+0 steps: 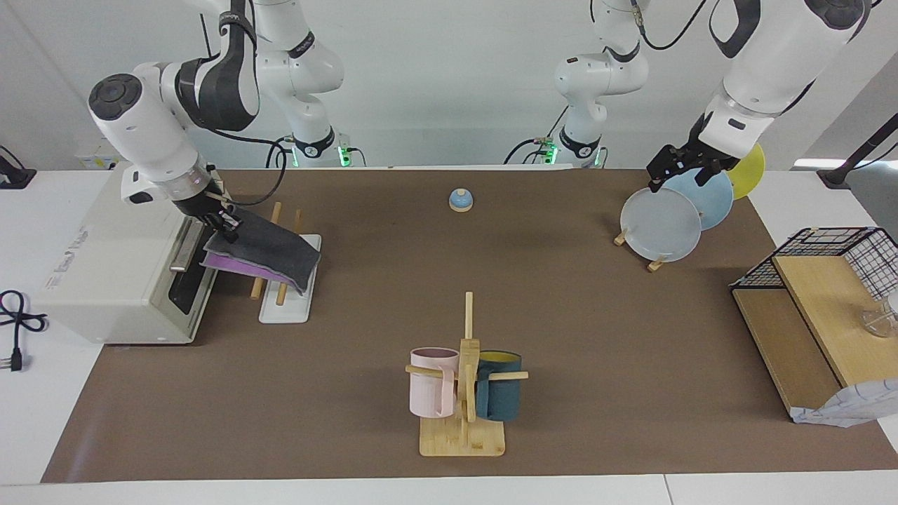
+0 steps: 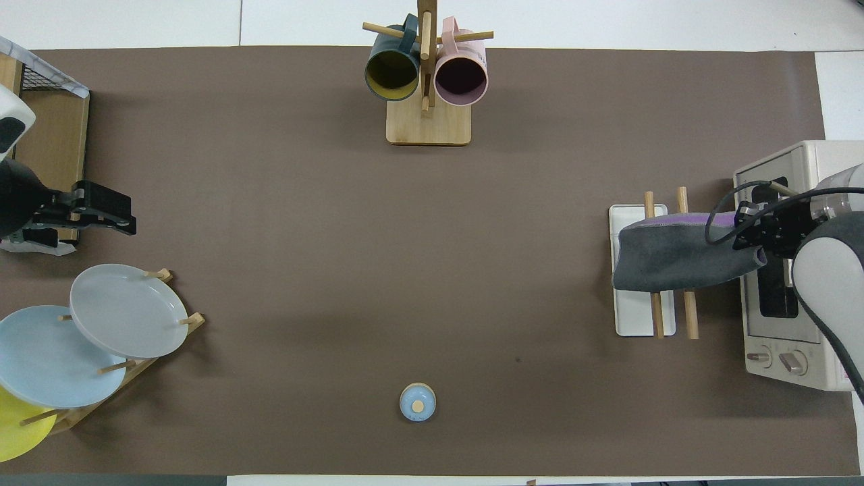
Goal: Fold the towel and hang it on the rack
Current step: 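Release the towel over the dowels and withdraw the right gripper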
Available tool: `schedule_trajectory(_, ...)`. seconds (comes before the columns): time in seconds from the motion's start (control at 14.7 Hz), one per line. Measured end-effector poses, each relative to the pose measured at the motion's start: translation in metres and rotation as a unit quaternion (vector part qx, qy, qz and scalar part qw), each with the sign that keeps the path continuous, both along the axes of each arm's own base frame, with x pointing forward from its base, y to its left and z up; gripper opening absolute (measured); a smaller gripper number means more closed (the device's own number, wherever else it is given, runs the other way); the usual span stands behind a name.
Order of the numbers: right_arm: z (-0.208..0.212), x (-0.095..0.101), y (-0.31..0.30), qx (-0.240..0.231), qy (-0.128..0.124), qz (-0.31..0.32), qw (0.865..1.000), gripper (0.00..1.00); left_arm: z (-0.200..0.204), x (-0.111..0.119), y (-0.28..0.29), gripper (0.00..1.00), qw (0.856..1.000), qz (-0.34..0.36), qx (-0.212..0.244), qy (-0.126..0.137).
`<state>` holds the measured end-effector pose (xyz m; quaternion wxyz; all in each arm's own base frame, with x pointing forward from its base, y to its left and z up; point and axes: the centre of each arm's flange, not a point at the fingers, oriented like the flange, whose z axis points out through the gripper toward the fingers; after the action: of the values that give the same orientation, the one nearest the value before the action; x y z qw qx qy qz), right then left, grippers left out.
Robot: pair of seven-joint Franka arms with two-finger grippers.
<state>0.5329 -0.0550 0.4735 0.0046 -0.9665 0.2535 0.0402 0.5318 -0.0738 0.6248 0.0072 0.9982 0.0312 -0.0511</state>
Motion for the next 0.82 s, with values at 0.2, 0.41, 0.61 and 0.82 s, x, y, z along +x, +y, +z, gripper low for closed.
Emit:
schedule_trajectory(0.2,0.001,0.0,0.001,0.0,-0.001,0.002,1.0,0.25,0.005,-0.002,-0.007,1.0,1.0,-0.017,0.001,0.0)
schedule_trajectory(0.41,0.004,0.0,0.002,0.001,-0.004,0.024,1.0,0.59,0.005,-0.002,-0.006,1.0,0.999,-0.032,0.0,0.0)
schedule_trajectory(0.61,0.017,0.004,0.003,0.0,-0.019,0.035,0.999,0.89,0.005,-0.002,-0.003,1.0,0.999,-0.038,-0.001,0.001)
schedule_trajectory(0.82,0.049,0.012,0.017,-0.003,-0.048,0.051,0.998,1.0,0.005,-0.002,-0.002,1.0,0.999,-0.05,-0.002,0.001)
